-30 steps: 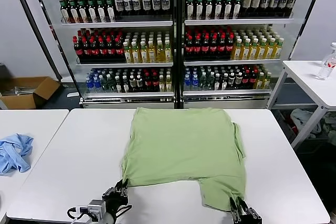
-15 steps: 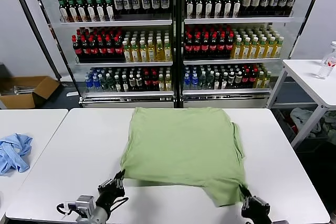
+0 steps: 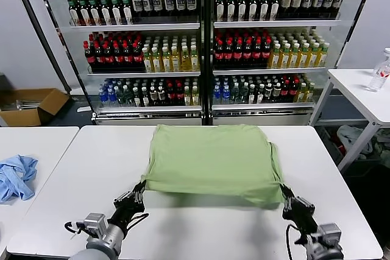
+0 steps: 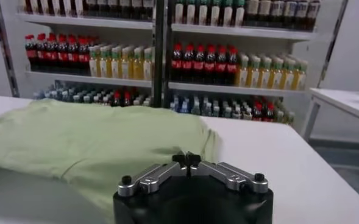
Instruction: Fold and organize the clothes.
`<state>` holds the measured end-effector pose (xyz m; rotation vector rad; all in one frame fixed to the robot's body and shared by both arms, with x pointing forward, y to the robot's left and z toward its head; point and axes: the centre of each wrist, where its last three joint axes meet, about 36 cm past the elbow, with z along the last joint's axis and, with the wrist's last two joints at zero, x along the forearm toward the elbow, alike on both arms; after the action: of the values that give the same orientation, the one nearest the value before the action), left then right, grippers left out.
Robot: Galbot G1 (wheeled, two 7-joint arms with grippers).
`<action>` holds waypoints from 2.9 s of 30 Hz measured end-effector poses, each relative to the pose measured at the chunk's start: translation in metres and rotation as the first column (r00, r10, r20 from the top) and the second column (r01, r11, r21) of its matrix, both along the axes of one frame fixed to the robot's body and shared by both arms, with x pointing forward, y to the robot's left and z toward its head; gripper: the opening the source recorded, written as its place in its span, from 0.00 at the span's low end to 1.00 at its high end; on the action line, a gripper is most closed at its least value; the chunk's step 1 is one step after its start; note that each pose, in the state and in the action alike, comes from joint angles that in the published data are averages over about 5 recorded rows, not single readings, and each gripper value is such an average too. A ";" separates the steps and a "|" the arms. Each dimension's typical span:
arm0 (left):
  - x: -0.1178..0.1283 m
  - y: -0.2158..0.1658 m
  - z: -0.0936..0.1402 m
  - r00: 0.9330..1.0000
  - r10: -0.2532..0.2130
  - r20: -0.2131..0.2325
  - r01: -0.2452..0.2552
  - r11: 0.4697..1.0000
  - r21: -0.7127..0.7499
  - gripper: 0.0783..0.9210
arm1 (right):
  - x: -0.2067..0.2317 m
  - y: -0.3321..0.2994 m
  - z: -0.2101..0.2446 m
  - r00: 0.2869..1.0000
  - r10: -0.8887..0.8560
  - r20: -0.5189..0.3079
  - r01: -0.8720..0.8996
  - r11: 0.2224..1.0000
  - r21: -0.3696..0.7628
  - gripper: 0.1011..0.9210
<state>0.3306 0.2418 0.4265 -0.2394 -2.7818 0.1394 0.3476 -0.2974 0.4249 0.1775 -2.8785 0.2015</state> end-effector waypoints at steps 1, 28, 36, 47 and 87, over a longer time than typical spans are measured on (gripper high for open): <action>0.005 0.001 -0.002 1.000 -0.001 0.000 0.001 1.000 0.004 0.01 | 0.007 0.000 -0.002 1.000 0.004 0.002 -0.004 1.000 -0.004 0.00; 0.093 -0.003 -0.049 0.999 0.027 -0.028 -0.024 0.996 0.089 0.06 | 0.126 0.015 -0.030 0.994 0.104 0.026 -0.098 0.980 -0.171 0.03; 0.094 -0.005 -0.051 0.999 0.034 -0.031 -0.031 0.995 0.092 0.32 | 0.122 0.015 -0.036 0.996 0.090 0.015 -0.086 0.981 -0.173 0.28; 0.078 -0.009 -0.052 0.998 0.046 -0.048 -0.042 0.996 0.079 0.70 | 0.085 -0.006 -0.039 0.999 -0.012 -0.034 0.009 0.995 -0.098 0.68; 0.057 -0.001 -0.053 0.986 0.037 -0.162 -0.031 0.999 0.037 0.02 | 0.018 -0.017 -0.033 0.964 -0.011 -0.265 0.028 0.998 0.062 0.08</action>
<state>0.3875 0.2408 0.3731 -0.1642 -2.6247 0.1134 0.3660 -0.3147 0.3920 0.1734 -2.6202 0.0729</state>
